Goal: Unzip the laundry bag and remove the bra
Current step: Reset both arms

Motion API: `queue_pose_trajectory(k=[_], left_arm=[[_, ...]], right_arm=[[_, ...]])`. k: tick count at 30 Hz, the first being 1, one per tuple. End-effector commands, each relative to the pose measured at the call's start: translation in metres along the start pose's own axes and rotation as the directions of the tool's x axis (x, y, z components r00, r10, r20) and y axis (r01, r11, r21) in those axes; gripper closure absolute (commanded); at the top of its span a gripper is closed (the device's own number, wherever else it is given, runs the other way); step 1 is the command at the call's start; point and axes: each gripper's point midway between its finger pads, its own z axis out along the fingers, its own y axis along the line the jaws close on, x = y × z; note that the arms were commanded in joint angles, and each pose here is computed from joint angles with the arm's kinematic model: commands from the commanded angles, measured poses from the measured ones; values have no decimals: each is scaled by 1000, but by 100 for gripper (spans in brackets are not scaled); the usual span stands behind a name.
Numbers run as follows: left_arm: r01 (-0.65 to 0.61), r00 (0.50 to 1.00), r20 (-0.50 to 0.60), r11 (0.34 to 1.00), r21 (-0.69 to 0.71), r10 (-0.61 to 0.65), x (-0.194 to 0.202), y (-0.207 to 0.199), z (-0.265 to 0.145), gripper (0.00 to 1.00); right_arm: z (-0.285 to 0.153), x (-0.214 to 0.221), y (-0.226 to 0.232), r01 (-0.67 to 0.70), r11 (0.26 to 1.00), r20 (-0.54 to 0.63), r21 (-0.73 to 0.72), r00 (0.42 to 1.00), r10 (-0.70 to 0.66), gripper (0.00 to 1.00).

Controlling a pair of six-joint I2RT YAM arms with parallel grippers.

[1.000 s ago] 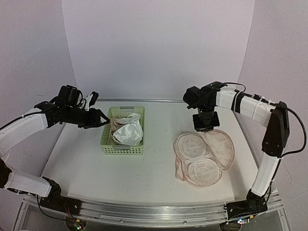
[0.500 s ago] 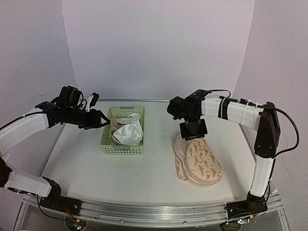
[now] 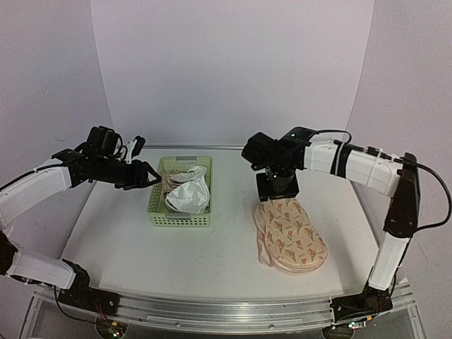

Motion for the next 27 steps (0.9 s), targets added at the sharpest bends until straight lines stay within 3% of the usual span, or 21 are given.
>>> queue_pose_trajectory(k=[1,3,8,12,17,21,27], left_arm=[[-13,997,70,1000,-16,15,-15,0,-6,45],[-6,997,79,999,-32,8,-16,2,-8,42],[11,994,108,994,-105,1,-27,9,-17,23],[3,991,133,982,-191,23,-42,16,-29,1],[6,985,163,949,-316,48,-62,34,-37,0],[30,977,203,908,-417,61,-75,52,-45,0],[91,958,277,846,-526,70,-83,75,-60,0]], right_arm=[[-56,-41,-16,-11,997,232,-73,972,28,46],[-66,-49,-27,-4,998,298,-55,954,21,37],[-85,-65,-57,-1,999,438,35,899,-15,3],[-83,-71,-84,-26,995,489,92,872,-23,2],[-71,-76,-139,-134,987,574,87,817,60,2],[-65,-72,-184,-218,971,682,96,725,95,2],[-50,-56,-233,-314,947,741,64,651,165,2]])
